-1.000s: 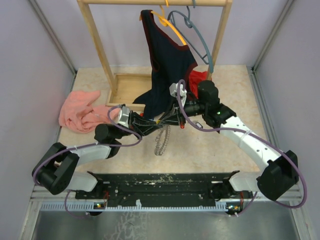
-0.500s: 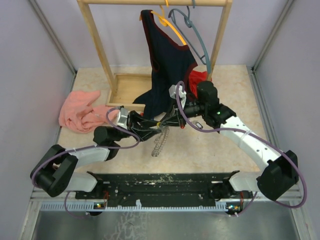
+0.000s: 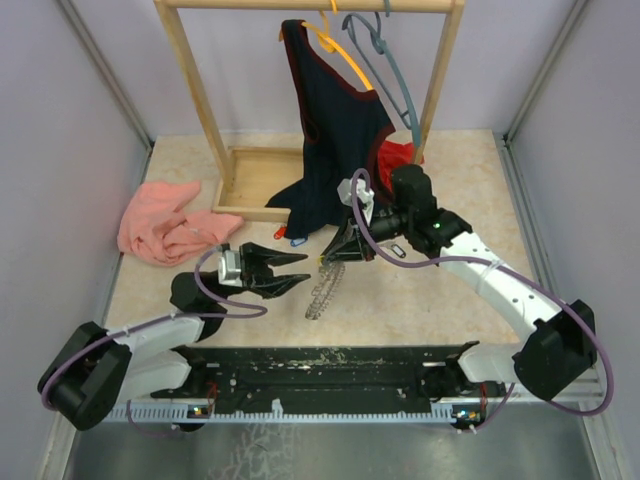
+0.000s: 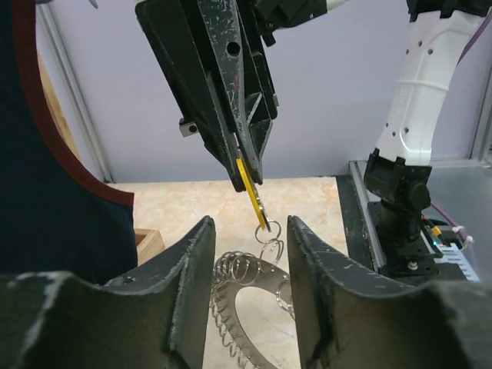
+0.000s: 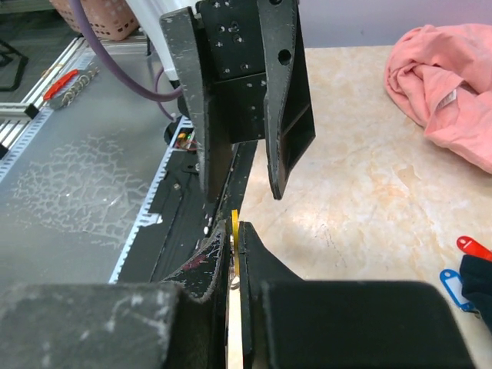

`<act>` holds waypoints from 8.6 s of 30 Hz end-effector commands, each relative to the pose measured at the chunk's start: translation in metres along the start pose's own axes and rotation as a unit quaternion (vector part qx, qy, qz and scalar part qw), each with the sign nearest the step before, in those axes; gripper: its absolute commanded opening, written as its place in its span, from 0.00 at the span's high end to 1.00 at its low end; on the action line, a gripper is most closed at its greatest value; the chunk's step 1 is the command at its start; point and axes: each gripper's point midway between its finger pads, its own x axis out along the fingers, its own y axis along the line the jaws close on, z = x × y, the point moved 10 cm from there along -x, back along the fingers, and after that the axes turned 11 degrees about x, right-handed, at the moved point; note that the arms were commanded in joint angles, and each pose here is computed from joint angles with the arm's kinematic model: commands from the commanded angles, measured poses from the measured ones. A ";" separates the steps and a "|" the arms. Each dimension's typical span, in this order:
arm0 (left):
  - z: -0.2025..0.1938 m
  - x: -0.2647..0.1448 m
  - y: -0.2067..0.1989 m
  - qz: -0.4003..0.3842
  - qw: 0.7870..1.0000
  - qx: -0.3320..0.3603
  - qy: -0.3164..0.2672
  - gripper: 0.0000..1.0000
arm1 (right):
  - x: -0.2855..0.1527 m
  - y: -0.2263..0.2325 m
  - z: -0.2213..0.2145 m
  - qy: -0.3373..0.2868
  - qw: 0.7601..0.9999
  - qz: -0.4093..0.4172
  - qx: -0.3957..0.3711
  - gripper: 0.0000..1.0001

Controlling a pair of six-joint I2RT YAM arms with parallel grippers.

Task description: Remove the keys from the keyring

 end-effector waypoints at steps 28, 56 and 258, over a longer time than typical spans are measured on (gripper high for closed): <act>-0.031 0.016 0.004 -0.107 0.992 -0.043 0.046 0.59 | -0.003 0.007 0.016 -0.001 0.997 0.044 -0.058 1.00; -0.037 0.020 -0.006 -0.132 0.989 -0.063 0.039 1.00 | -0.006 0.009 0.019 -0.003 0.997 0.042 -0.061 1.00; -0.023 0.021 -0.005 0.299 0.929 -0.195 -0.097 1.00 | -0.027 -0.031 -0.052 0.073 0.967 -0.072 -0.235 1.00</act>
